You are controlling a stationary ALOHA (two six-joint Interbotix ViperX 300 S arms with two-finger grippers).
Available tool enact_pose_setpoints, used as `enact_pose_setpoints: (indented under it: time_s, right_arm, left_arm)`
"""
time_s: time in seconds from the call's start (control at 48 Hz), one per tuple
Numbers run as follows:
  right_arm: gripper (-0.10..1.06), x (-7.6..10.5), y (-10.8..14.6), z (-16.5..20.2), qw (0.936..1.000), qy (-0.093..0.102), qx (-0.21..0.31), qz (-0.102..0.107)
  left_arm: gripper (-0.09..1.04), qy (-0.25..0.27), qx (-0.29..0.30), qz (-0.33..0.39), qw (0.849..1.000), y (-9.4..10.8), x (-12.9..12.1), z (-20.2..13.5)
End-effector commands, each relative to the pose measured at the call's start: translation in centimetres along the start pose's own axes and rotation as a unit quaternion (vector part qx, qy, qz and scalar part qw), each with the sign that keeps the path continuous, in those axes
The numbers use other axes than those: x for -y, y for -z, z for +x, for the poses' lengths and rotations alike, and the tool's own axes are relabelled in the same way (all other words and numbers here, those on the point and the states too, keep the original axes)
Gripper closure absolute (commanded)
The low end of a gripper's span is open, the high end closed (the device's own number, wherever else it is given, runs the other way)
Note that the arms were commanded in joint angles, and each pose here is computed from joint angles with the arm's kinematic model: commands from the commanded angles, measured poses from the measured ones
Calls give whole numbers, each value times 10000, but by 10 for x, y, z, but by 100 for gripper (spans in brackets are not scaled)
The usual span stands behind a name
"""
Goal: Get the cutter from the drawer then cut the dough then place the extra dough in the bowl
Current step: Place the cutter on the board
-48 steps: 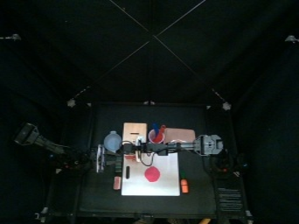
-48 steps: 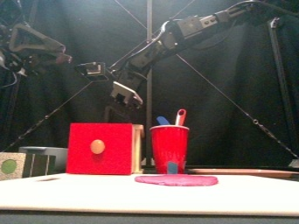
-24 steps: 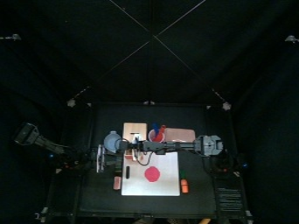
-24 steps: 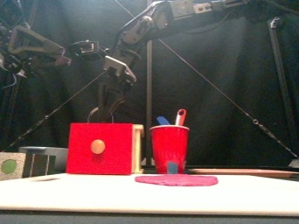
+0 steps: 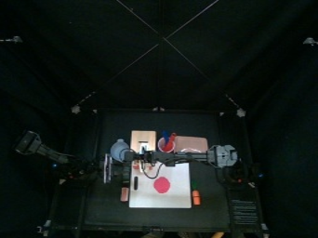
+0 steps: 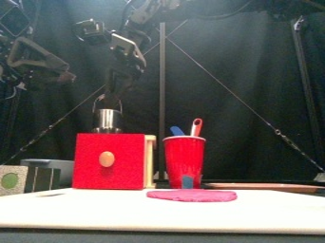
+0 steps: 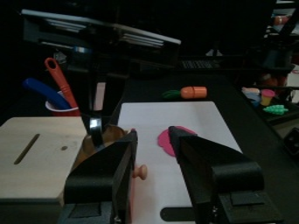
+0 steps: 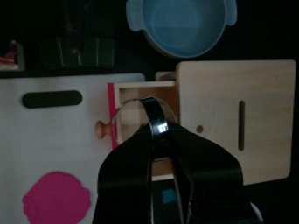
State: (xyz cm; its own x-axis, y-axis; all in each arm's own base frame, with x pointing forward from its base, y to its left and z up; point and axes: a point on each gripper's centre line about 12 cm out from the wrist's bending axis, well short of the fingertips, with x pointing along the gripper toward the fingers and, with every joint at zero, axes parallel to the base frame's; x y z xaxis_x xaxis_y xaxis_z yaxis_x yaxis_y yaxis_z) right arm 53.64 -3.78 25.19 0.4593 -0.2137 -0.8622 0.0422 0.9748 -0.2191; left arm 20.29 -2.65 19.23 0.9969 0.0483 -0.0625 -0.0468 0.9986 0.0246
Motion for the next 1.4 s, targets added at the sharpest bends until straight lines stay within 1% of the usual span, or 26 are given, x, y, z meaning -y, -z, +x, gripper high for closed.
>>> enact_pose_setpoints:
  time_s: [0.021, 0.208, 0.25, 0.312, 0.417, 0.479, 0.542, 0.625, 0.708, 0.771, 0.833, 0.875, 0.938, 0.979, 1.021, 1.188, 1.271, 1.396]
  right_arm:
    - [48, 10, -13, -57, 9989, 90, 448, 60]
    - [48, -2, 0, -85, 9991, 14, 430, -47]
    - [48, -4, 5, -90, 9991, -2, 425, -26]
    - [48, -8, 16, -95, 9993, -37, 344, 122]
    - [48, -11, 38, -100, 9987, -60, 185, 465]
    - [48, -13, 52, -103, 9981, -60, 104, 605]
    - [48, -17, 68, -103, 9977, -62, 59, 677]
    - [48, -27, 91, -101, 9976, -70, 64, 680]
    - [48, -37, 114, -96, 9981, -102, 98, 599]
    - [48, -45, 130, -91, 9981, -157, 177, 561]
    - [48, -51, 145, -88, 9972, -264, 330, 614]
    - [48, -55, 152, -87, 9966, -313, 412, 636]
    - [48, -59, 162, -84, 9953, -390, 449, 759]
    - [48, -60, 169, -81, 9948, -412, 431, 823]
    - [48, -63, 177, -77, 9949, -424, 368, 843]
    - [48, -75, 202, -64, 9959, -463, 102, 777]
    - [48, -81, 210, -60, 9955, -504, 51, 799]
    - [46, -84, 219, -52, 9951, -489, -5, 861]
  left_arm:
    - [20, -47, 34, -25, 10000, -3, -1, 2]
    - [20, -74, 34, -22, 10000, -4, -2, 3]
    - [20, -74, 27, -19, 10000, -3, -2, 2]
    - [20, -102, 31, -29, 9999, -4, -3, 3]
    - [20, -128, 32, -10, 9999, -4, -4, 3]
    - [20, -146, 48, -11, 9999, -5, -5, 4]
    - [20, -184, 61, -19, 9998, -6, -6, 5]
    - [20, -244, 90, -10, 9997, -8, -9, 6]
    - [20, -294, 89, -16, 9995, -8, -11, 6]
    - [20, -360, 107, -41, 9993, -9, -13, 7]
    - [19, -449, 139, -72, 9989, -12, -16, 9]
    - [19, -499, 174, -85, 9986, -14, -18, 10]
    - [19, -596, 190, -111, 9980, -16, -22, 11]
    - [18, -642, 203, -118, 9977, -17, -24, 12]
    - [18, -688, 217, -125, 9973, -18, -25, 13]
    - [18, -855, 289, -122, 9958, -23, -32, 16]
    - [18, -944, 308, -145, 9950, -25, -36, 16]
    - [18, -1058, 322, -160, 9937, -26, -41, 17]
